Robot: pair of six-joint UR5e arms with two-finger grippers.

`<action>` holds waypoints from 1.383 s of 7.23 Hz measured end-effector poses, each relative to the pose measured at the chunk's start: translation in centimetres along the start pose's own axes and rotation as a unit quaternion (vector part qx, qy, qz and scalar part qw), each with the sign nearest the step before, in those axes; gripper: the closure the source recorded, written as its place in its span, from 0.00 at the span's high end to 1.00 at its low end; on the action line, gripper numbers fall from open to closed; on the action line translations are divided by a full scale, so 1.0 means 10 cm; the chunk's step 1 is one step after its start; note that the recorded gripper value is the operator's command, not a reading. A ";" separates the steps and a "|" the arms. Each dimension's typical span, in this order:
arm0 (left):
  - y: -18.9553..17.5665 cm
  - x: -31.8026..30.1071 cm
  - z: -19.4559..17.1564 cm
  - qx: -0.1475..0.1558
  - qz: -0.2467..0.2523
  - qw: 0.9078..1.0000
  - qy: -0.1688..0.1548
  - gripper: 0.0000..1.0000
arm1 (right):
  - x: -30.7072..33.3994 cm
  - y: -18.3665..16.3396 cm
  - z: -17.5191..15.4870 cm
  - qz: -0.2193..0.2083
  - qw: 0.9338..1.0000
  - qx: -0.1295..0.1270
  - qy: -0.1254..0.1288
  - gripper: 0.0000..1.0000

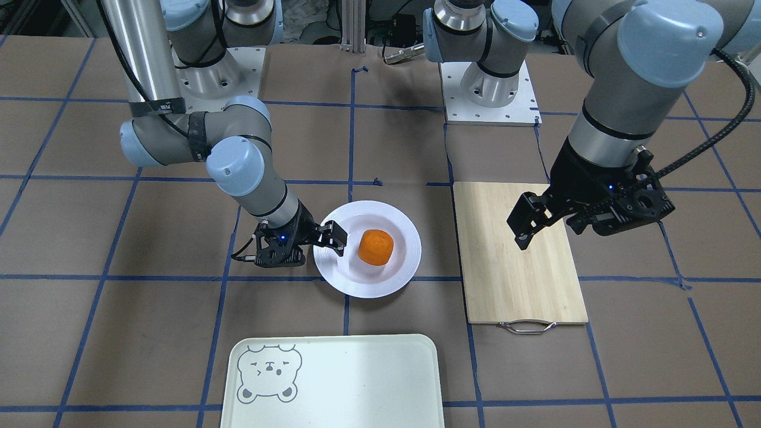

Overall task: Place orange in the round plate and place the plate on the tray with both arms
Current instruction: 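Grasp the white plate rim with the right gripper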

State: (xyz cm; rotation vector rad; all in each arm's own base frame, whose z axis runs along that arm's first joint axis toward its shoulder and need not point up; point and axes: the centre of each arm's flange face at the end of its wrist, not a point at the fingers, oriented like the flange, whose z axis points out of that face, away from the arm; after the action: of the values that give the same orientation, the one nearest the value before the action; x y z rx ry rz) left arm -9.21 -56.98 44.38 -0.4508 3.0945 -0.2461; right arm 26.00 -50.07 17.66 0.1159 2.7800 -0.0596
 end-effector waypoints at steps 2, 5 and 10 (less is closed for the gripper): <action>0.07 -0.01 0.01 -0.001 0.021 1.000 -0.002 1.00 | -0.04 0.07 0.08 -0.007 1.000 0.000 -0.001 0.68; 0.10 -0.01 -0.04 0.001 0.063 0.998 0.002 1.00 | -0.09 0.14 0.17 -0.013 1.000 -0.004 -0.002 0.00; 0.21 -0.04 -0.13 -0.002 0.110 0.994 0.000 1.00 | -0.15 -0.04 -0.12 0.014 0.999 0.024 -0.030 0.00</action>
State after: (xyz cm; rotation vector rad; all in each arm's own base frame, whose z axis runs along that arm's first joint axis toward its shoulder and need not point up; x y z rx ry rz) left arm -9.48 -54.70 45.34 -0.1086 3.1087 -0.2347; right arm 26.91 -50.49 19.28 0.1636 2.7173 -0.1213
